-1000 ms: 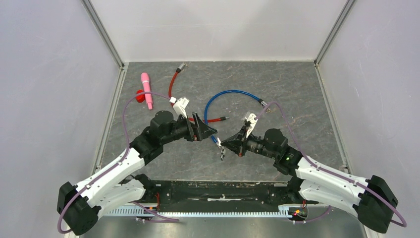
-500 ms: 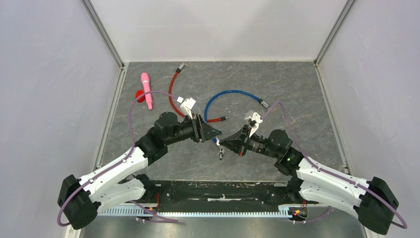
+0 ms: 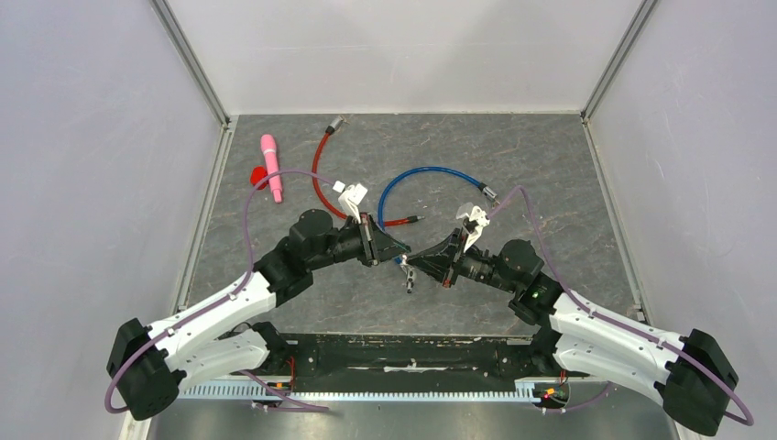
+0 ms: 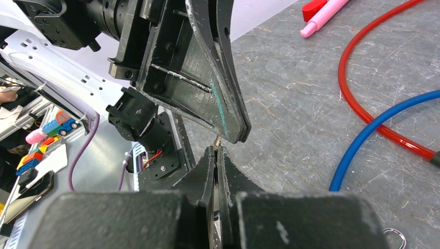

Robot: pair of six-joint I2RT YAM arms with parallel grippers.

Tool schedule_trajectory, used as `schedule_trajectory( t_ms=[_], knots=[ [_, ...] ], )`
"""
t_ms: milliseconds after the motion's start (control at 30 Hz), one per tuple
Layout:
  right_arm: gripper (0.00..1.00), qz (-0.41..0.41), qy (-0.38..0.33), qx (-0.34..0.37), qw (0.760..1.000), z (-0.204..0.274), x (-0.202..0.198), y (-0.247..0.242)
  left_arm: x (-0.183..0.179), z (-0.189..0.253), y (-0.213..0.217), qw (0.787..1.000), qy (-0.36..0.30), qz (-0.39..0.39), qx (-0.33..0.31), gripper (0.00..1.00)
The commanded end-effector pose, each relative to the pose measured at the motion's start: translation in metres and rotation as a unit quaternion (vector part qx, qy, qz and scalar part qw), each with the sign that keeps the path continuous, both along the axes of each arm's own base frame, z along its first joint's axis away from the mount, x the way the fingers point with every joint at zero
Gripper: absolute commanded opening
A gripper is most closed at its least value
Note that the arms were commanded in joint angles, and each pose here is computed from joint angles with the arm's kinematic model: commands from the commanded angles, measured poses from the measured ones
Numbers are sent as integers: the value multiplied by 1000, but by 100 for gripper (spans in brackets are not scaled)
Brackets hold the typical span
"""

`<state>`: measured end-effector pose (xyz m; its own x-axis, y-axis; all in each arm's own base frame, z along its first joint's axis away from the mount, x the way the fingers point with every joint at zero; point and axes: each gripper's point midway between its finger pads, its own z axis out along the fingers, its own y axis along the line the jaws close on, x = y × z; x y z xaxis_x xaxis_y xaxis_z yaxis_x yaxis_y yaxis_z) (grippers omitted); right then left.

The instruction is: Unlock with the key

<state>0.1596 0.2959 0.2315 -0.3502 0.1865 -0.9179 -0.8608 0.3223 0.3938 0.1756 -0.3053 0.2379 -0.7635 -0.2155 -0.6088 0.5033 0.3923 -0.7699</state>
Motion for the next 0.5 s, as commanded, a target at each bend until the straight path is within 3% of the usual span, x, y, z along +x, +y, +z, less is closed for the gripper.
schedule_trajectory(
  t_ms=[0, 100, 333, 467],
  knots=[
    [0, -11, -15, 25, 1000, 13, 3, -2, 1, 20, -4, 999, -14, 3, -29, 3],
    [4, -20, -20, 25, 999, 15, 6, -4, 3, 25, -1, 999, -9, 18, -31, 2],
    [56, -74, -137, -14, 988, 30, 23, -21, 27, 25, 21, 990, 51, 127, 41, 2],
    [64, -84, -227, -35, 970, 40, 26, -25, 36, 25, 27, 978, 94, 171, 70, 2]
  ],
)
